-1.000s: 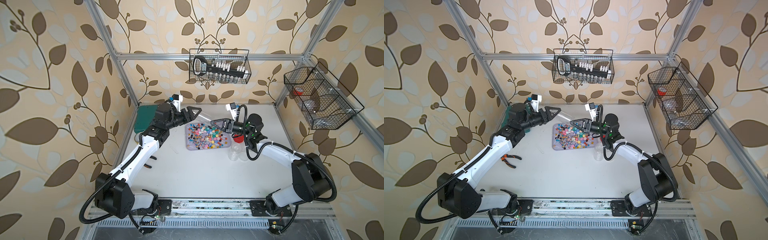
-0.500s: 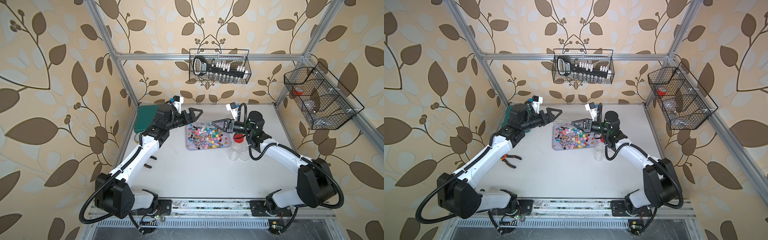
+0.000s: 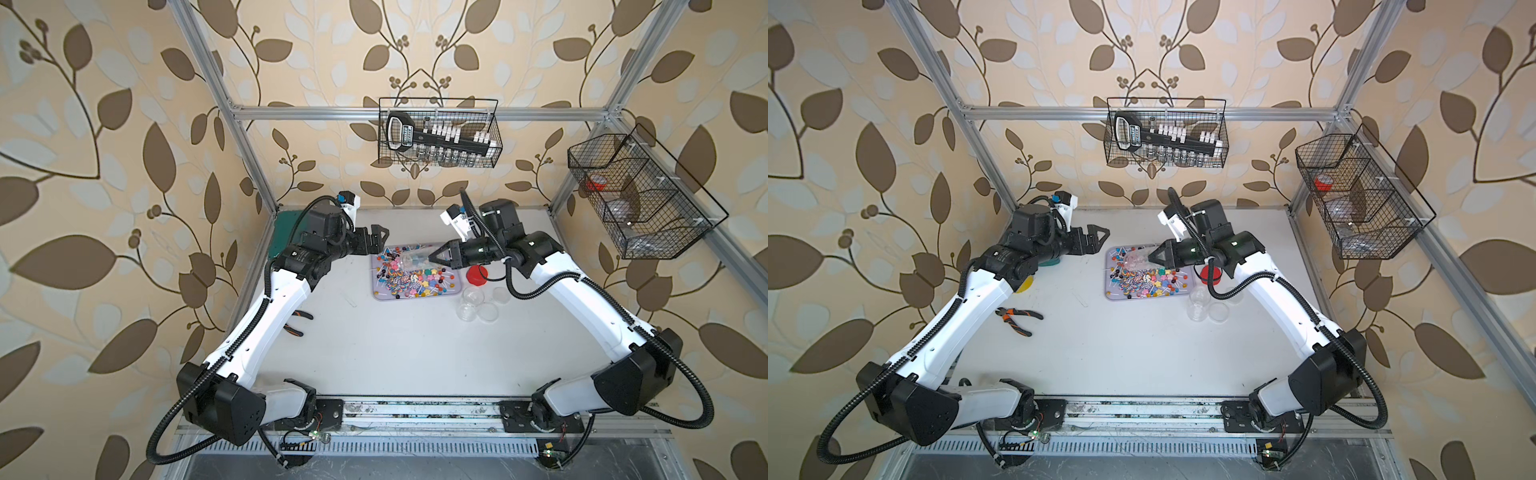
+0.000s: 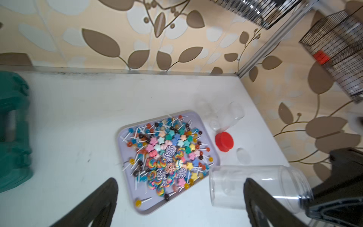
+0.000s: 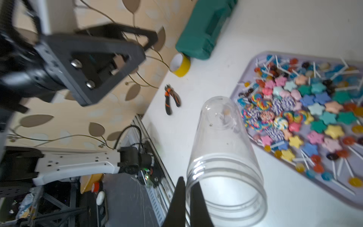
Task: Pour the candies out of the jar
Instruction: Place the jar at the center of the board, then reset both arms
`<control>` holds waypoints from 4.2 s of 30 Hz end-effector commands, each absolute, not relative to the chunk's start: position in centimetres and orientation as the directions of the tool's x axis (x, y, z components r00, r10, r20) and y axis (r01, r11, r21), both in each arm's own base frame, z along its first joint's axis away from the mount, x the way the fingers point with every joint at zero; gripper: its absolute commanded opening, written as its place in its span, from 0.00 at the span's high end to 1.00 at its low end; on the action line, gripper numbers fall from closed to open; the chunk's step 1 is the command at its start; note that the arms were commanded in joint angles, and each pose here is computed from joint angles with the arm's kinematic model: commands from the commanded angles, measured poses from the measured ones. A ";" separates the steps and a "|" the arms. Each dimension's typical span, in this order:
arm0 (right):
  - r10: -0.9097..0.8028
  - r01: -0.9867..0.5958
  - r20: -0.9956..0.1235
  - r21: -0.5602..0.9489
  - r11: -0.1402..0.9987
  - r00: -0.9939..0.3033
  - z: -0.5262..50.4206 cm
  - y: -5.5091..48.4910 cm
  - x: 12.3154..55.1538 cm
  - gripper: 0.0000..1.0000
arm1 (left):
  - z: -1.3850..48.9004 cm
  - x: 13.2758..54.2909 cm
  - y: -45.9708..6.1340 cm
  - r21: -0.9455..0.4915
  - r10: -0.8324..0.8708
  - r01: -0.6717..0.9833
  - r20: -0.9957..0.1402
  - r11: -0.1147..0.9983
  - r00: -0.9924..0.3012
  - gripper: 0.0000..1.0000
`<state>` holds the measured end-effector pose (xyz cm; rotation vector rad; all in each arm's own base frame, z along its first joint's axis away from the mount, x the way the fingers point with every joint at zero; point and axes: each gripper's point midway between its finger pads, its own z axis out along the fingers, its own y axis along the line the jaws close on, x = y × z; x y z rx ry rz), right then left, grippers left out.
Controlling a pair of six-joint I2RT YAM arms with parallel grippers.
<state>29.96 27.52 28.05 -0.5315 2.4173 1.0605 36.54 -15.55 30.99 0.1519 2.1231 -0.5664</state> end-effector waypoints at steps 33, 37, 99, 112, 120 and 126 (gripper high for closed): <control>-0.609 -0.607 -0.043 0.164 0.778 -0.792 12.2 27.8 22.1 0.90 | 25.8 35.7 -10.5 -0.228 -0.043 0.235 -0.798 0.945 -0.601 0.01; -0.605 -0.607 -0.059 0.145 0.781 -0.794 12.7 27.8 22.5 0.76 | 25.8 35.8 -10.5 -0.231 -0.047 0.234 -0.799 0.944 -0.600 0.01; 0.039 0.100 -0.968 0.015 0.995 -0.248 14.3 -1.4 39.1 0.01 | 9.2 38.1 -2.2 -0.050 -0.014 0.073 -0.903 0.996 -0.429 0.01; 0.069 0.073 -0.982 0.057 0.996 -0.177 11.7 -1.7 37.3 0.01 | 7.4 38.7 -1.1 -0.064 -0.052 0.011 -0.883 0.998 -0.466 0.01; 0.068 0.070 -0.981 0.056 0.996 -0.181 11.6 -1.7 37.3 0.01 | 7.6 38.7 -1.0 -0.065 -0.053 0.011 -0.886 0.998 -0.460 0.01; 0.063 0.065 -0.981 0.052 0.997 -0.182 11.7 -1.6 37.3 0.01 | 7.6 38.7 -1.0 -0.066 -0.054 0.010 -0.886 0.998 -0.460 0.01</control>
